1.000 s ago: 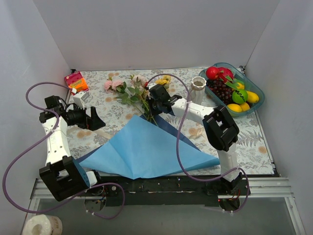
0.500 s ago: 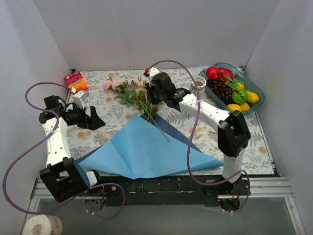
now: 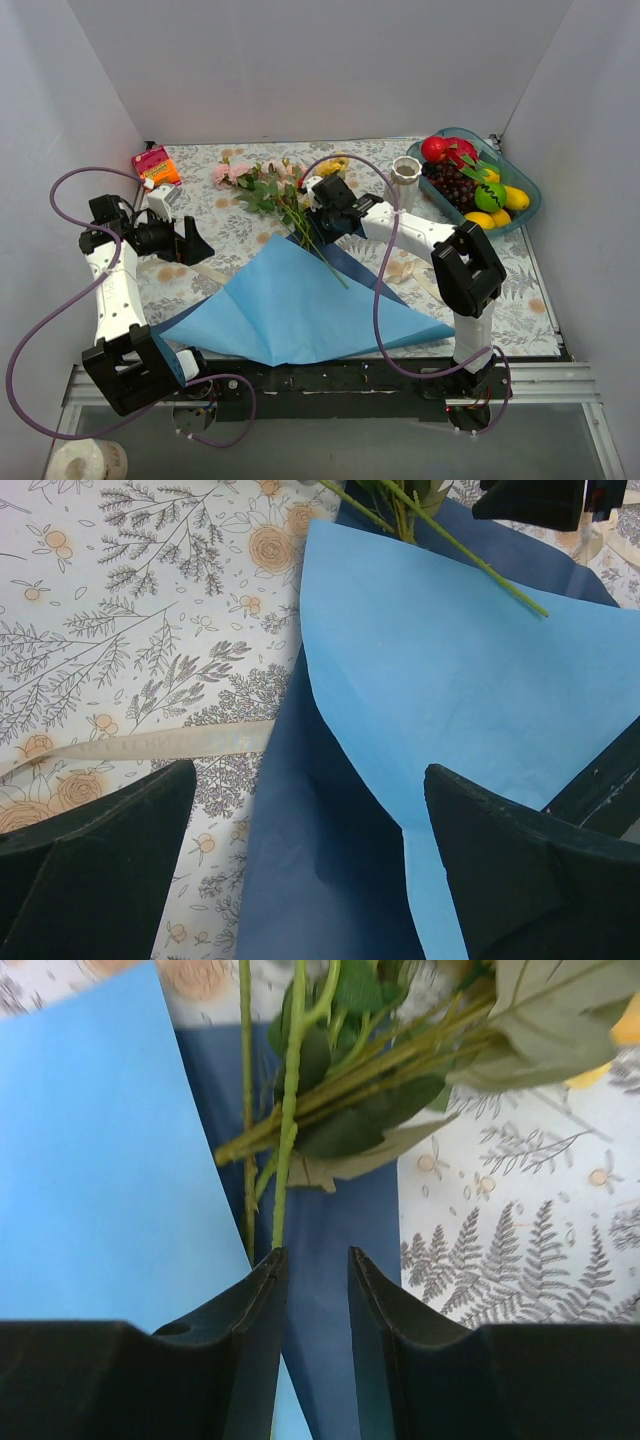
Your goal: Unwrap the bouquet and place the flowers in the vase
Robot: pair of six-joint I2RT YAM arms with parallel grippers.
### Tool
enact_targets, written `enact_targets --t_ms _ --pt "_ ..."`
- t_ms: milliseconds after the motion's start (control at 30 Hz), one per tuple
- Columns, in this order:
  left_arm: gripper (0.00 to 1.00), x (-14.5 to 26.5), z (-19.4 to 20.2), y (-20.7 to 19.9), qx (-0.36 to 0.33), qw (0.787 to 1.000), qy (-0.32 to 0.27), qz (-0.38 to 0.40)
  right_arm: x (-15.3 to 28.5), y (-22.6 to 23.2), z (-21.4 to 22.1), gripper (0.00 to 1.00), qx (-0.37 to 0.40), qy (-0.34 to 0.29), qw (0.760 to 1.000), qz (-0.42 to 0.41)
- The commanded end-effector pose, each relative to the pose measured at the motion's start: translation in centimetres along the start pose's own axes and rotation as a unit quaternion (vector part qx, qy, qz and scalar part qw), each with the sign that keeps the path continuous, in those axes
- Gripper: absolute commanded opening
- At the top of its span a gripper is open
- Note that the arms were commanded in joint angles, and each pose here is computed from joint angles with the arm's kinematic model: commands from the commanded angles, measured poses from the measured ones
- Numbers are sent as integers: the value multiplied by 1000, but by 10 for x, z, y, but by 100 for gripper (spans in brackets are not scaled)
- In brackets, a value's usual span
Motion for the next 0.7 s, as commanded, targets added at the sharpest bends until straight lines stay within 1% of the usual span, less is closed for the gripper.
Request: enact_targets --t_ms 0,167,267,367,433,667 --pt "98 5 -7 -2 -19 1000 -13 -10 1 8 6 38 15 -2 1000 -26" --pt "98 5 -5 -1 -23 1000 -10 -15 -8 11 13 39 18 10 999 -30" --pt "98 5 -4 -1 -24 1000 -10 -16 -11 14 11 43 19 2 999 -34" --pt "98 4 -3 0 -23 1000 -9 -16 -17 16 14 47 18 8 999 -35" --pt "98 5 -4 0 -23 1000 -9 -17 -23 22 19 48 17 15 999 -49" --pt "98 4 -1 2 -26 999 -5 -22 -34 27 16 49 17 16 998 -55"
Point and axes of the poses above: each gripper's point midway between its finger pads, its own x axis back along the fingers, its own y axis along the line the jaws close on, z = x × y, the point moved 3 cm from there along x, back along the fingers, and after that the axes turned 1 degree about -x, right-handed, at the moved point
